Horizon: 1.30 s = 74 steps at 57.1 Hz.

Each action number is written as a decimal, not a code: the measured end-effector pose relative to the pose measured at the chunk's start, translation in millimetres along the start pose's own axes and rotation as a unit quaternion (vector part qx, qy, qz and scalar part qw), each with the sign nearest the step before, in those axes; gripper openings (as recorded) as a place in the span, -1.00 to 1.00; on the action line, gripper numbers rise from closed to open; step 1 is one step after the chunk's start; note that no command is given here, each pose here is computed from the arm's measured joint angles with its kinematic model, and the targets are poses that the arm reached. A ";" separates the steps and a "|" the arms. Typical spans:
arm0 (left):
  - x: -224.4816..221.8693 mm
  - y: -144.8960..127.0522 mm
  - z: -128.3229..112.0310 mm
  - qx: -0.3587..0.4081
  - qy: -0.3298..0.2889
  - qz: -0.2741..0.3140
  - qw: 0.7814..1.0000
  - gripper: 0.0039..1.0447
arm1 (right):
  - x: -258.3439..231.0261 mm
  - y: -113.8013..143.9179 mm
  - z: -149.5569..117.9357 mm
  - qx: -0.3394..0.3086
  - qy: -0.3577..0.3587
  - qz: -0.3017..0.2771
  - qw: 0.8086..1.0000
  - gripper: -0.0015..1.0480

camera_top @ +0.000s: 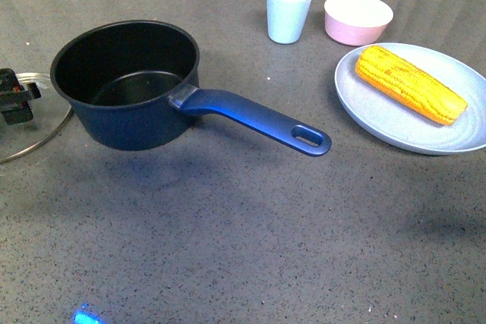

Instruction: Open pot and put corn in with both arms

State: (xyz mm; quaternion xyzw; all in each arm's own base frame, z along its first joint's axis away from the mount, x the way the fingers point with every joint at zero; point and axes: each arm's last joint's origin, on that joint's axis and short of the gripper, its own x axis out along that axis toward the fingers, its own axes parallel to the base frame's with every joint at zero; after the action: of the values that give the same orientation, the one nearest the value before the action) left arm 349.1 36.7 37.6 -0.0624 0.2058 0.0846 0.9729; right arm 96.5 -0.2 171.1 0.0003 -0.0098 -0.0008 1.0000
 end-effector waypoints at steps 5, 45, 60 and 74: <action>-1.7 0.1 -2.4 0.000 0.001 -0.001 1.000 0.55 | 0.0 0.0 0.1 0.000 0.000 0.000 1.000 0.83; -90.3 9.4 15.8 -0.007 -0.013 -0.005 1.000 0.84 | 0.0 0.0 0.1 0.000 0.000 0.000 1.000 0.83; -106.7 6.8 9.0 0.022 -0.099 -0.067 0.993 0.16 | 0.0 0.0 0.0 0.000 0.000 0.000 1.000 0.83; -110.6 6.5 10.1 0.023 -0.113 -0.071 0.991 -0.61 | 0.0 0.0 0.1 0.000 0.000 0.000 1.000 0.83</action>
State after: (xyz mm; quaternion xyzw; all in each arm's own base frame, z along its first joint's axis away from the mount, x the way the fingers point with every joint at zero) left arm 252.2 29.3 91.7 -0.0444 0.0912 0.0176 0.9947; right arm 96.5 -0.2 171.3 0.0001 -0.0100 -0.0008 0.9999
